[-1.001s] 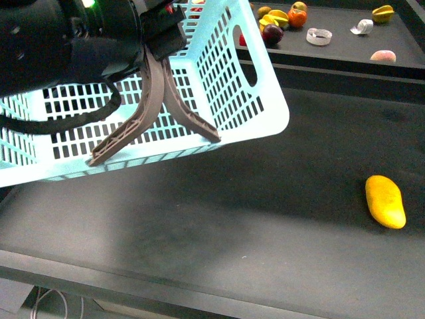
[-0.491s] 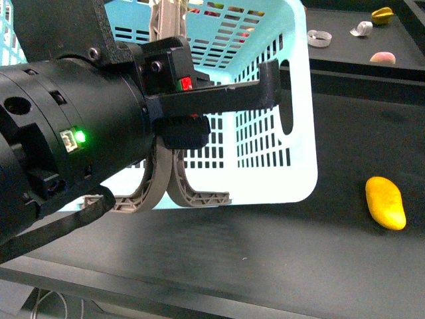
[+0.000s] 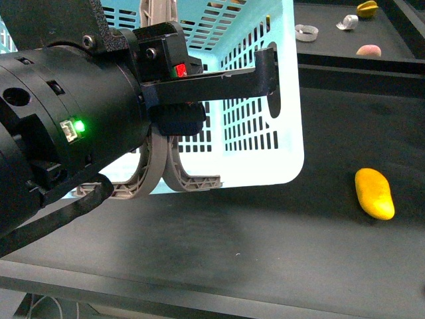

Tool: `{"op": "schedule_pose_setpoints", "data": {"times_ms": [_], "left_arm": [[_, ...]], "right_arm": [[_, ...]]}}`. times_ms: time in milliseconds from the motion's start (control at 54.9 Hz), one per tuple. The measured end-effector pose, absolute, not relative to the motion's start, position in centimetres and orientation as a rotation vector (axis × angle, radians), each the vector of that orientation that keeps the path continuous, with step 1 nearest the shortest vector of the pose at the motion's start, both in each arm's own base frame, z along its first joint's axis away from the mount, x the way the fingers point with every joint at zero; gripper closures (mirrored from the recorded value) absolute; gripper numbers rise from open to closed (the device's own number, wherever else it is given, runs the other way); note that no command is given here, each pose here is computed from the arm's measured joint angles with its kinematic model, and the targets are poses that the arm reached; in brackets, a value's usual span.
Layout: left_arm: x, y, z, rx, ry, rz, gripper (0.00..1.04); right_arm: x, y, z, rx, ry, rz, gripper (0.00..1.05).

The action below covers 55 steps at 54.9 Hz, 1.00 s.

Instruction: Pick mango with right arm and hold basket with left

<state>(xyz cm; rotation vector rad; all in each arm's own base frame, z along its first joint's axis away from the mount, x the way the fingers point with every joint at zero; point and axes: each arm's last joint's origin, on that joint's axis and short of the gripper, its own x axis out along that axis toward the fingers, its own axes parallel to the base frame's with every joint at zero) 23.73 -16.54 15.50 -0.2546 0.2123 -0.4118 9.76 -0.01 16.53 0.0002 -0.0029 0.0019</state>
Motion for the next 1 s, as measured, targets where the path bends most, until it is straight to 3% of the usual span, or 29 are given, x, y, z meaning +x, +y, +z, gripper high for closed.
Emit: {"op": "schedule_pose_setpoints", "data": {"times_ms": [837, 1001], "left_arm": [[23.74, -16.51, 15.49, -0.256, 0.212, -0.407, 0.98], [23.74, -16.51, 15.49, -0.256, 0.212, -0.407, 0.98]], "right_arm": [[9.76, -0.02, 16.52, 0.001, -0.001, -0.001, 0.08], [10.66, -0.50, 15.77, 0.101, 0.143, -0.106, 0.08]]}}
